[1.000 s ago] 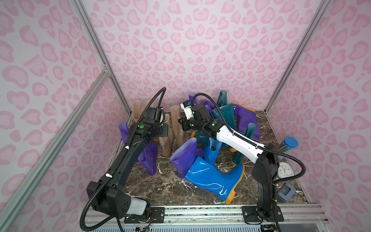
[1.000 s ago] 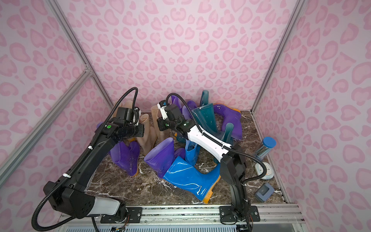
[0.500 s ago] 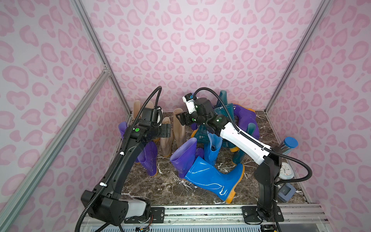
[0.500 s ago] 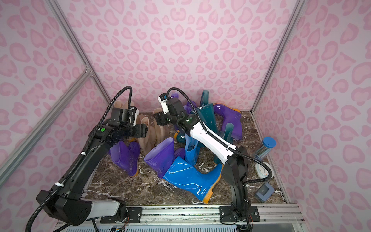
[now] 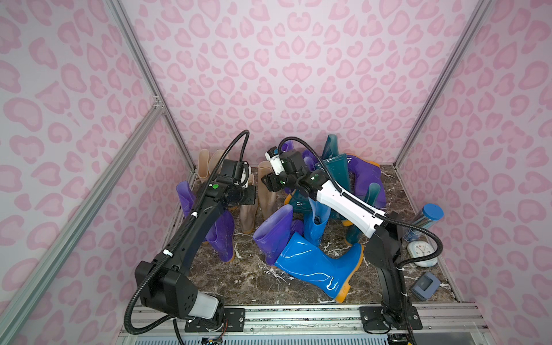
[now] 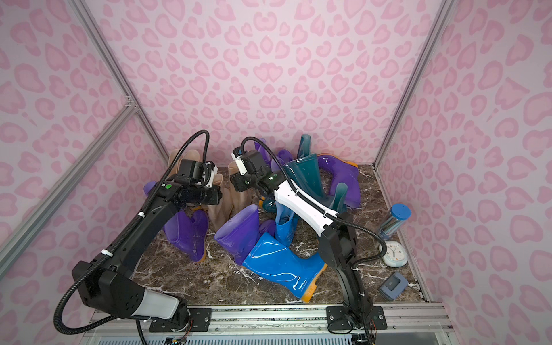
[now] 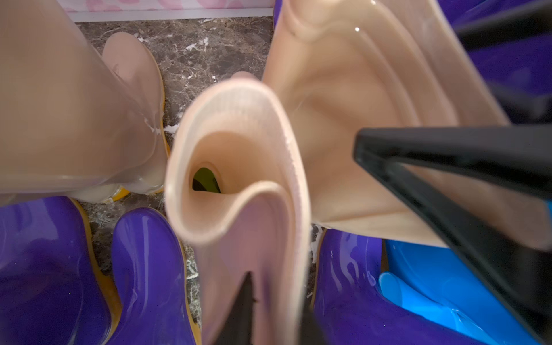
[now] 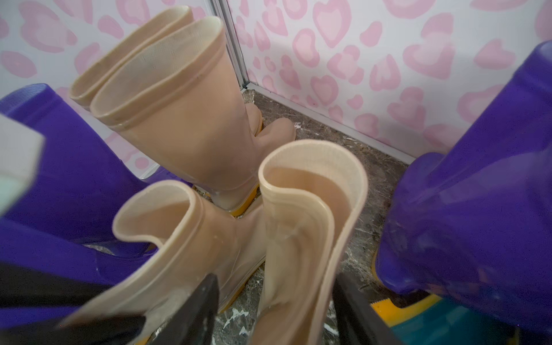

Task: Match and arrange rain boots in pairs
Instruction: Pick up a pair of rain boots at the center of the board.

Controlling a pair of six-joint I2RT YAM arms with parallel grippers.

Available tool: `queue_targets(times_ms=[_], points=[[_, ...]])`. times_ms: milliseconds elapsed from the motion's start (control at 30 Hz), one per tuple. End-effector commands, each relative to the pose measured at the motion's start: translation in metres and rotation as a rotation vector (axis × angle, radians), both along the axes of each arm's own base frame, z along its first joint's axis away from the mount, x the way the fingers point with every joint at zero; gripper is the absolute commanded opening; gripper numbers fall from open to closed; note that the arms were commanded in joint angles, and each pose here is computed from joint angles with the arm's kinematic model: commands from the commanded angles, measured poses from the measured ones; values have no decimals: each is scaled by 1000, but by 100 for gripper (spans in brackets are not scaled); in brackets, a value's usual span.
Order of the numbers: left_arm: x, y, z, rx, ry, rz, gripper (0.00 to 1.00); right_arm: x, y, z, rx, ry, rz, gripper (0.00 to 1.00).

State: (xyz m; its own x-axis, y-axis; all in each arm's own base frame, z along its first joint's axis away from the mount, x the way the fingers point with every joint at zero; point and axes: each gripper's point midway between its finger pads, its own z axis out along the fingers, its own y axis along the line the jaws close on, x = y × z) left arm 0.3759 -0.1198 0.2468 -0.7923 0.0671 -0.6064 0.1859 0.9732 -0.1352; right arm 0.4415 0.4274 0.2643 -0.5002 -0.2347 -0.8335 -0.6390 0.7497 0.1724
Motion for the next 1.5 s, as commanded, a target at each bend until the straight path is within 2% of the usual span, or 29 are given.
queue_targets(times_ms=[0, 33, 100, 233, 300, 333, 567, 767, 933, 1167, 1333, 1467], points=[[15, 6, 26, 51, -70, 1, 2, 10, 5, -2, 21, 12, 9, 23], [17, 6, 37, 59, -92, -8, 2, 15, 6, 0, 31, 10, 0, 12], [18, 8, 60, 70, -141, -10, 2, 22, 8, 5, 58, 8, 3, 0], [15, 12, 106, 65, -250, -5, 2, 33, 16, 25, 144, -3, 0, 0], [10, 7, 123, 32, -282, -30, 2, 36, 19, 41, 198, -7, 1, 0], [6, 3, 133, 6, -299, -53, 2, 43, 22, 32, 204, 6, -9, 0], [-25, -18, 200, -147, -459, -180, 2, 61, 30, 49, 386, 32, -39, 0], [-34, -17, 245, -153, -569, -202, 2, 61, 45, 59, 510, 86, -16, 0], [-35, -11, 266, -141, -620, -181, 2, 54, 57, 68, 578, 104, 27, 0], [-32, -7, 261, -126, -611, -166, 2, 55, 74, 60, 669, 178, 49, 0], [-36, -2, 265, -123, -629, -158, 2, 49, 89, 47, 672, 200, 56, 0], [-37, -5, 267, -139, -632, -177, 2, 55, 84, 38, 656, 207, 9, 0]])
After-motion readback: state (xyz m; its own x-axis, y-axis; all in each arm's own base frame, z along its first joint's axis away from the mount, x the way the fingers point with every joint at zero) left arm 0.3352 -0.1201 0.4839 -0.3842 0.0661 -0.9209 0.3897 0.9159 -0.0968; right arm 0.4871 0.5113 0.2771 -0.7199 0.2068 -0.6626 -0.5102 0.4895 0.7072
